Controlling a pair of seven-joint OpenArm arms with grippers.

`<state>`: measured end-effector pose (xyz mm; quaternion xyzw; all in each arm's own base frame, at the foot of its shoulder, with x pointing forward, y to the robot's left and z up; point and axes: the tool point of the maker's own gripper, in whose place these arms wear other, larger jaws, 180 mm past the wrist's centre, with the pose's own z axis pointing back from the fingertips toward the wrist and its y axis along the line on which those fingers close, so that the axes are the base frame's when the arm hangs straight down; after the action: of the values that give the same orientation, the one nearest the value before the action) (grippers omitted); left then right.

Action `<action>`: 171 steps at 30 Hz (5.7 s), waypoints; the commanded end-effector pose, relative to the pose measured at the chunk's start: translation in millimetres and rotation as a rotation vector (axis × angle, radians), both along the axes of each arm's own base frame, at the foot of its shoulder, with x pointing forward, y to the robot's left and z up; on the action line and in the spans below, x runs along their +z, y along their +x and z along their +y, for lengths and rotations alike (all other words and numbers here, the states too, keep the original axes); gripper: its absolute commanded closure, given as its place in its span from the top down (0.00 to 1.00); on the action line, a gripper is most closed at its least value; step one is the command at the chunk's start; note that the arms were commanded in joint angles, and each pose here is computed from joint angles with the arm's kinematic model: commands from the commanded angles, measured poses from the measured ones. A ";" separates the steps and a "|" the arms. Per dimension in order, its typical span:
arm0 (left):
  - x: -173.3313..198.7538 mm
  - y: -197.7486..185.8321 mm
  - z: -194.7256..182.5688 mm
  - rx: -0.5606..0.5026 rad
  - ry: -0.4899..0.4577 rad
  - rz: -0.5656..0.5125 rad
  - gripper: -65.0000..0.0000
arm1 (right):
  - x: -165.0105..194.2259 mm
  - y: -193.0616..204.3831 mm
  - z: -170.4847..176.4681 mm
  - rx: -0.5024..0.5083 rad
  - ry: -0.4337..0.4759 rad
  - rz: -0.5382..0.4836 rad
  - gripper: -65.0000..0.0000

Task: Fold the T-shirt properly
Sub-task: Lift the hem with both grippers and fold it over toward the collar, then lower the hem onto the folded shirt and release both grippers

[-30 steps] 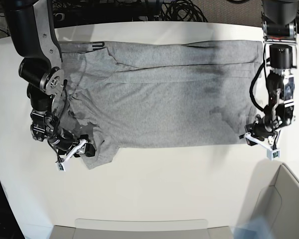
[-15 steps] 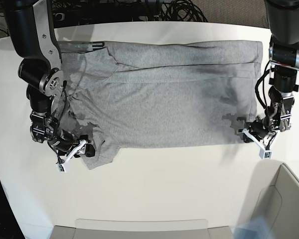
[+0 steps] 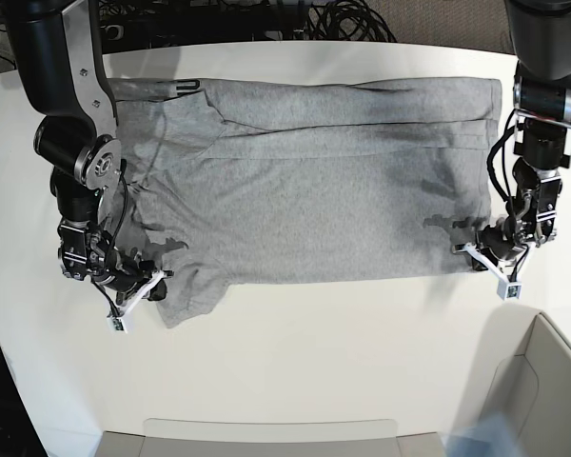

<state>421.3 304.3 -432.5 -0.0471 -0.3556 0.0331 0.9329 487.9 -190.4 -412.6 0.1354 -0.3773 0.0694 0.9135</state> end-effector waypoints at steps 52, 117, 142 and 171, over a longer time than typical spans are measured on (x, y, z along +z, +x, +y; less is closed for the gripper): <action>110.7 -55.2 -18.9 -0.078 0.018 -0.220 0.00 | 146.4 -33.9 -22.4 0.047 -0.378 -0.426 0.01; 67.7 -197.2 -1.8 -0.063 0.078 0.030 0.00 | 67.6 -210.7 -68.1 -0.078 -0.328 -0.195 0.00; 64.8 -220.1 -7.6 -0.079 0.079 0.051 0.32 | 40.3 -242.1 -62.7 -0.070 -0.313 -0.101 0.35; 38.3 -209.2 -7.8 -0.133 -0.012 0.074 0.59 | 30.6 -245.2 -64.6 -0.067 -0.303 -0.074 0.40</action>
<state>199.8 290.8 -408.4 -0.0799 -0.2918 -0.0169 0.9530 234.6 -254.4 -392.9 -0.0192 -0.3797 0.0914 0.9204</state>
